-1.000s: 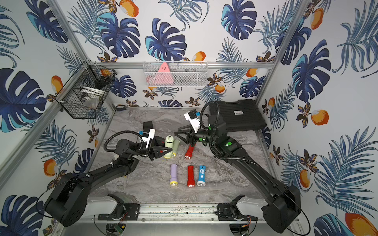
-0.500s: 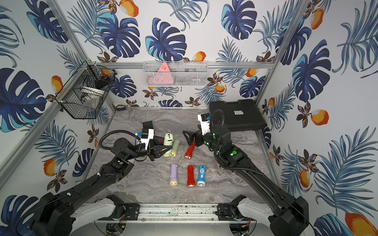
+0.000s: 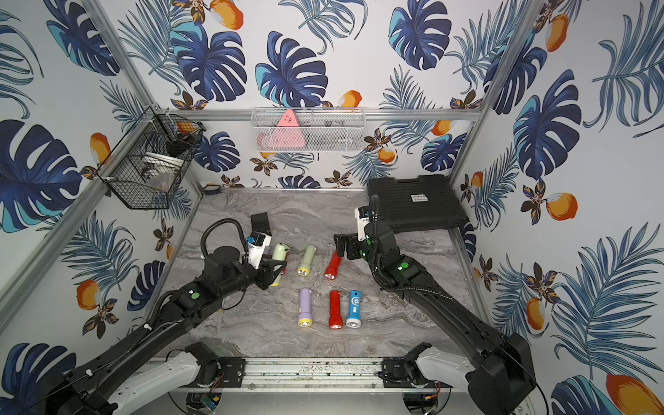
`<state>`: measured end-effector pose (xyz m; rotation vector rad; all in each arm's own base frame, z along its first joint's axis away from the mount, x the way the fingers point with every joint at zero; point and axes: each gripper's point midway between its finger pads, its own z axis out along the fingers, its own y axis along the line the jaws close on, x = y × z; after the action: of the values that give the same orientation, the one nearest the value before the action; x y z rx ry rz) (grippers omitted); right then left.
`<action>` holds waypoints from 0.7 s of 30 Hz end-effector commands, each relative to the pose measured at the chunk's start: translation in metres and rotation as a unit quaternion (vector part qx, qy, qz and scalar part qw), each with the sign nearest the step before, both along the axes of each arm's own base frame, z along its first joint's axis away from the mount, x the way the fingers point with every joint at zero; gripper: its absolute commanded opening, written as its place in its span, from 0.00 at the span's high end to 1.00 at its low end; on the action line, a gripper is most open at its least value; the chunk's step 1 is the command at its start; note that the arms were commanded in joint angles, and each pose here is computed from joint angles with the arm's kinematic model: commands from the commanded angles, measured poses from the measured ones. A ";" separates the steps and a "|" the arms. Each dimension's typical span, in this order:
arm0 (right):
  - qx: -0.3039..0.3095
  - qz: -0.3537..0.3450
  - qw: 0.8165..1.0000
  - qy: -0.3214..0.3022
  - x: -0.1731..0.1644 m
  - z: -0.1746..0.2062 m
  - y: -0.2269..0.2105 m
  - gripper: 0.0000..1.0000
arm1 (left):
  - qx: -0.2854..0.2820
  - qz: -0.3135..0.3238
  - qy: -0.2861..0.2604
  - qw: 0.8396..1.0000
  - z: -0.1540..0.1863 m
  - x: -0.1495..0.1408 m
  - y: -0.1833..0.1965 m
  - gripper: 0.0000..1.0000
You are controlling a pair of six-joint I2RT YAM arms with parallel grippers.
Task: Close the plug at the bottom of the flashlight
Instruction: Place the flashlight at the center of the board.
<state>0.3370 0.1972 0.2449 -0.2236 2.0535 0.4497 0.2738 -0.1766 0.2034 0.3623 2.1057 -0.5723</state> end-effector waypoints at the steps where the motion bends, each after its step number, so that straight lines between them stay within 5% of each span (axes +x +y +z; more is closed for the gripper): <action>1: -0.011 -0.007 1.000 0.015 0.001 -0.008 -0.003 0.00 | 0.074 0.106 0.111 0.985 -0.053 -0.012 0.042 1.00; 7: -0.012 -0.025 1.000 0.010 0.004 -0.005 -0.012 0.00 | 0.090 0.171 0.235 0.953 -0.105 -0.039 0.057 1.00; 21: -0.012 -0.024 0.999 0.026 0.008 -0.011 -0.009 0.00 | 0.083 0.172 0.293 0.937 -0.155 -0.061 0.047 1.00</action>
<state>0.3443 0.1894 0.2309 -0.1863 2.1105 0.4137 0.2096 -0.1263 0.0522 -0.0817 2.7284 -0.2931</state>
